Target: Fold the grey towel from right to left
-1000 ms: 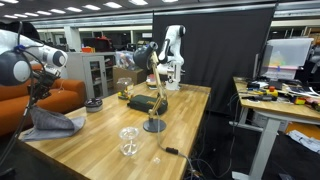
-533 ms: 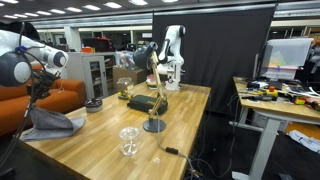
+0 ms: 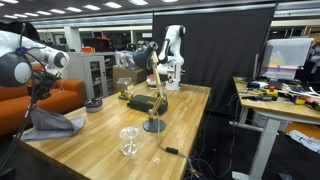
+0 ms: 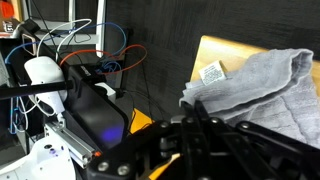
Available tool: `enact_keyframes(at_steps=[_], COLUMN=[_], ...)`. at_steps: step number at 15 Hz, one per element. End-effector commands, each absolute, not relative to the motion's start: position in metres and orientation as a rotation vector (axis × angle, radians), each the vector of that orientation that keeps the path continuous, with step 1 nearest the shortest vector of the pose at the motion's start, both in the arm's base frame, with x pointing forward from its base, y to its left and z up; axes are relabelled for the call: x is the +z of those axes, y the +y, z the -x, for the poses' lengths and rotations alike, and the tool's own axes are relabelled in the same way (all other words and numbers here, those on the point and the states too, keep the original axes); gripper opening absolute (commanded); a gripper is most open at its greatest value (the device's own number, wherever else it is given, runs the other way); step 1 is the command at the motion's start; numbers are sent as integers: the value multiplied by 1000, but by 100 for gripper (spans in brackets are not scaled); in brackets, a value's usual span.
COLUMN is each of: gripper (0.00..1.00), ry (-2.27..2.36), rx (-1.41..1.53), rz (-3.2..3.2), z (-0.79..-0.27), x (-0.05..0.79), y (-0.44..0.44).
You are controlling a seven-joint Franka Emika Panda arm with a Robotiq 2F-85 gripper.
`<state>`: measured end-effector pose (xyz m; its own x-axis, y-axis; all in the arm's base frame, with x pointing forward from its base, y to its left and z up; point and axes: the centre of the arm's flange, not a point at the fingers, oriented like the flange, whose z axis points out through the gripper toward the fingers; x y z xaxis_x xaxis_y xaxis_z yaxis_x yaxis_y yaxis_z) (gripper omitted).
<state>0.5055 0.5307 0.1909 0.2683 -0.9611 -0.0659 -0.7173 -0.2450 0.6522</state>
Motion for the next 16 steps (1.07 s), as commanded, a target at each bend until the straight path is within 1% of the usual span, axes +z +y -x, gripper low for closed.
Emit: enact_keyframes(at_steps=[1,6,12,16], gripper=[1,1,1,1], ry=[-1572,-1624,-1494,-1432], rx=[-669,-682,-715,-737], rz=[-2005,-1946,-1958,-1843], z=[-482,-468,-441,-423], x=[192,196,195,175], y=[501,481,489,488])
